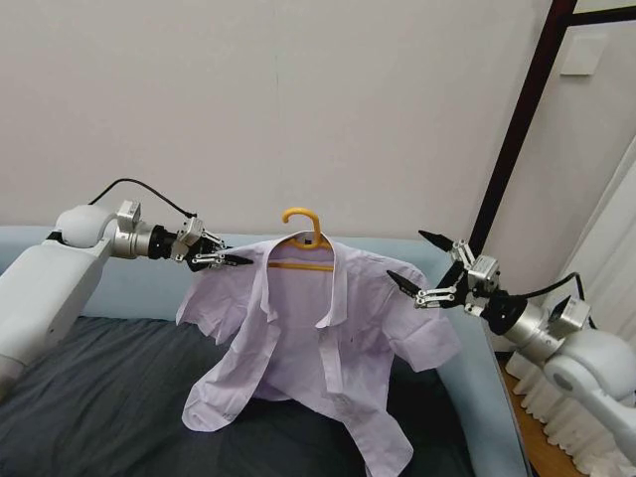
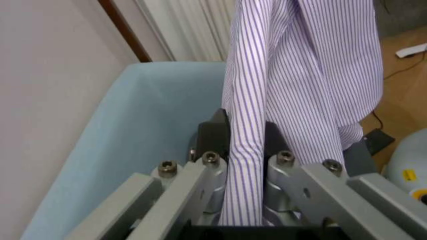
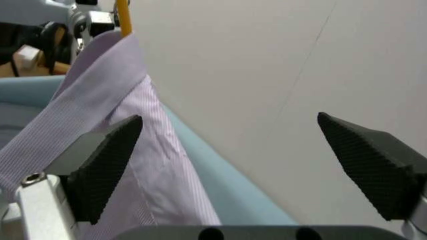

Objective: Pick up the clothes from the sofa and hang them on the clothes hanger.

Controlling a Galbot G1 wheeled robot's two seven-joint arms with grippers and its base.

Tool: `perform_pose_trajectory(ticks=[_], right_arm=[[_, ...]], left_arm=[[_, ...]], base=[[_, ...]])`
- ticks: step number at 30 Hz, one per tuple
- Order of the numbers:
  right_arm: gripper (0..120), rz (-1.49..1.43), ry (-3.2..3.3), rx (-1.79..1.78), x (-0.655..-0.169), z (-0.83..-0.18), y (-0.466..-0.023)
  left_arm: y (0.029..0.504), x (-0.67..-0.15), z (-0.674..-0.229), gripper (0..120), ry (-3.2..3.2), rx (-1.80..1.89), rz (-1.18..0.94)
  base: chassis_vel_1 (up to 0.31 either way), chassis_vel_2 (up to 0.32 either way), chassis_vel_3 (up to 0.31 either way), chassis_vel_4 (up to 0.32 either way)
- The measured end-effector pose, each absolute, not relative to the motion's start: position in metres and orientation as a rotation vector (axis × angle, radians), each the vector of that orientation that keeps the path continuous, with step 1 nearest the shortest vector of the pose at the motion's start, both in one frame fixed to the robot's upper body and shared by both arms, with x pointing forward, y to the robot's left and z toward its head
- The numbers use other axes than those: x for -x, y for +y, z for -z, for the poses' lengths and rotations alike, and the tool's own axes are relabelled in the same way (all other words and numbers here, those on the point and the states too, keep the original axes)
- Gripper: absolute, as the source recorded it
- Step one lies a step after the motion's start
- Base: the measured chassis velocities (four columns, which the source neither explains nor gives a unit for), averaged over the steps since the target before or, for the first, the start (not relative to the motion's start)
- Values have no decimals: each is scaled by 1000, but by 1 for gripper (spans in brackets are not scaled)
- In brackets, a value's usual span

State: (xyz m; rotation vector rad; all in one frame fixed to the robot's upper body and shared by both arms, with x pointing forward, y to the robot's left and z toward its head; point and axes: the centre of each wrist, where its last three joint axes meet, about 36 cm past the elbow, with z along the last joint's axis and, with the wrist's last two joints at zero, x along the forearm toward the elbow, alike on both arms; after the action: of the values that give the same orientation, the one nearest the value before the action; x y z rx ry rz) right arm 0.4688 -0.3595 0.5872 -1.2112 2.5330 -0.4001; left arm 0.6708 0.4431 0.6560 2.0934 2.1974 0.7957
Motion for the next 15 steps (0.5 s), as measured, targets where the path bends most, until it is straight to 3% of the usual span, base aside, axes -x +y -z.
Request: perform_pose_trajectory(ticks=[7, 15], right_arm=[[100, 387, 2566, 1524, -486, -580, -388], [100, 627, 2566, 1732, -502, -581, -406]], left_arm=[[424, -669, -629, 4, 2152, -2156, -823], [406, -676, -608, 4, 2129, -2193, -844]], base=[[0, 0, 0, 0], [0, 0, 0, 0]])
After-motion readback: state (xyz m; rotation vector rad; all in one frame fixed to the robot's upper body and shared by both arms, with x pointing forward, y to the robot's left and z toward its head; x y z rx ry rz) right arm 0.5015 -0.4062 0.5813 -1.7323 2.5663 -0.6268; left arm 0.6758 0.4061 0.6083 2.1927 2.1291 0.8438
